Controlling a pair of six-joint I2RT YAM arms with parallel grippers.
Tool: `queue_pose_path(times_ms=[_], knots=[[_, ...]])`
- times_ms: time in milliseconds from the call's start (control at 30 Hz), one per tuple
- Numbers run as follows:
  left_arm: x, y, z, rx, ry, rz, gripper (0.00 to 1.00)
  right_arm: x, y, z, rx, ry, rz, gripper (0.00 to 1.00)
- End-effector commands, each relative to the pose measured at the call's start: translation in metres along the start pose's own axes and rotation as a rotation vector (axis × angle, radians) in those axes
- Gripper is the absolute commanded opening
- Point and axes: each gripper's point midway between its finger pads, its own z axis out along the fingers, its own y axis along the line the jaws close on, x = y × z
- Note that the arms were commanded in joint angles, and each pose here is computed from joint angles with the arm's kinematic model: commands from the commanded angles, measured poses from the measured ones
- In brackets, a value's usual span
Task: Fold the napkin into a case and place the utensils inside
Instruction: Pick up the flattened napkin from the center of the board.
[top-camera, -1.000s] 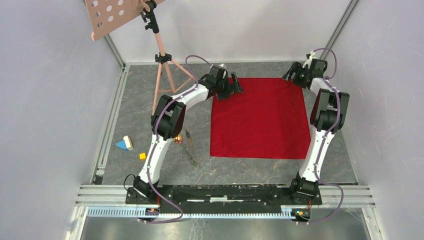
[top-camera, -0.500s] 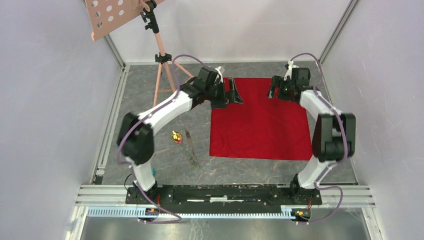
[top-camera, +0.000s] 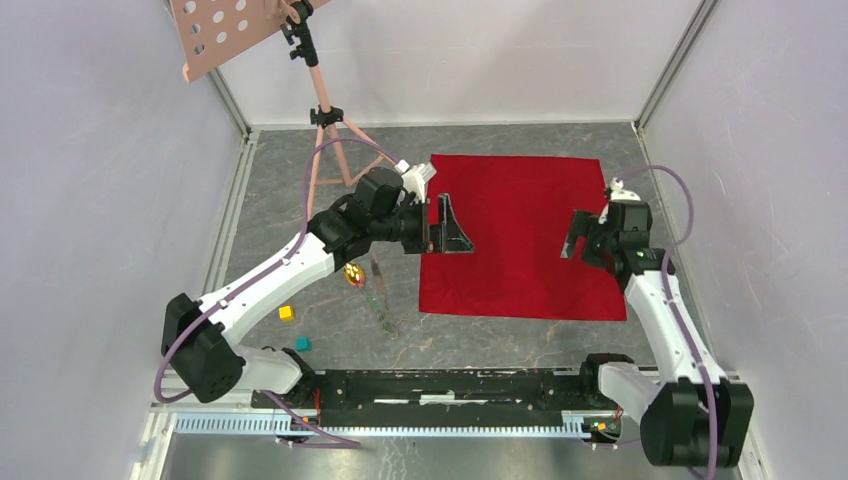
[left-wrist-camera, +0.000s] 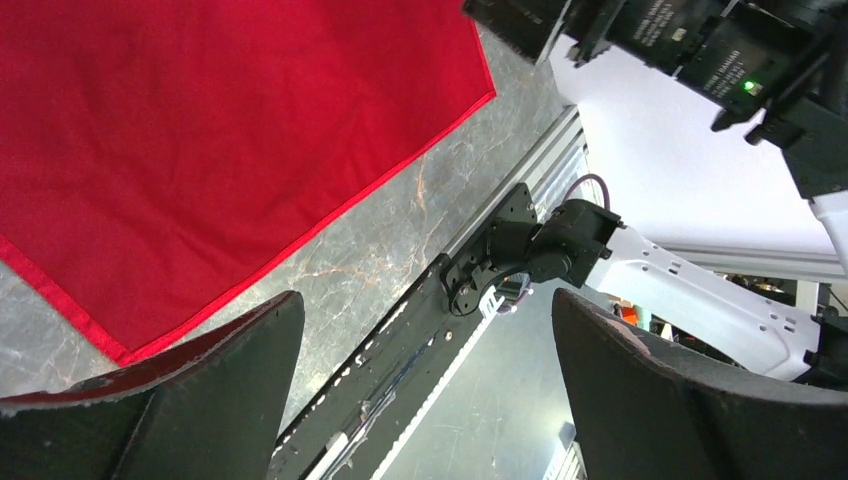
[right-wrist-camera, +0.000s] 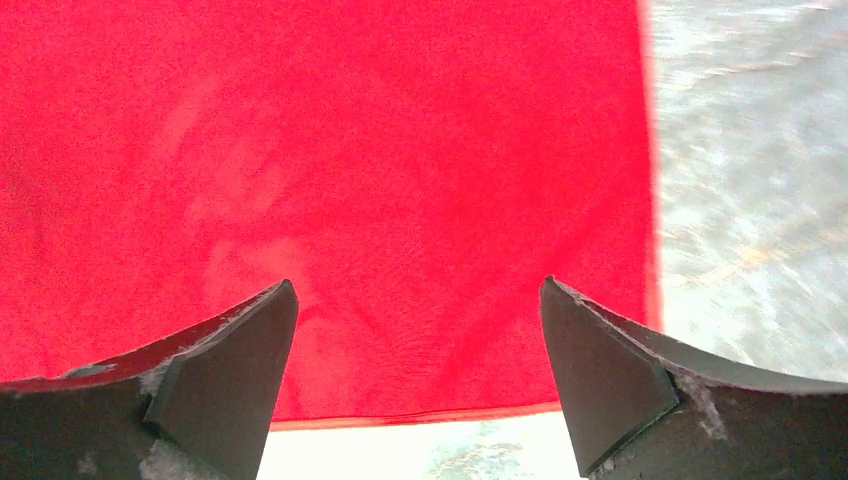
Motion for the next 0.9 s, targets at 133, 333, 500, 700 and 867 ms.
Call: queue_pose_path(times_ms=[133,333,500,700,867], knots=[[0.009,-0.014,-0.027,0.025,0.014,0.092,1.00,0.041,-0.093,-0.028,0.502,0.030,0.273,0.98],[0.017,0.005,-0.018,-0.032,0.040,0.073,1.00,0.083,-0.123,-0.019,0.521,0.051,0.491,0.89],[0.026,0.025,0.000,-0.089,0.101,0.029,1.00,0.099,-0.125,-0.006,0.475,0.032,0.542,0.79],[0.028,0.039,0.008,-0.181,0.087,-0.001,1.00,0.097,-0.142,-0.012,0.532,0.036,0.508,0.74],[0.028,0.034,0.012,-0.201,0.059,-0.009,1.00,0.088,-0.139,-0.010,0.503,-0.002,0.505,0.68]])
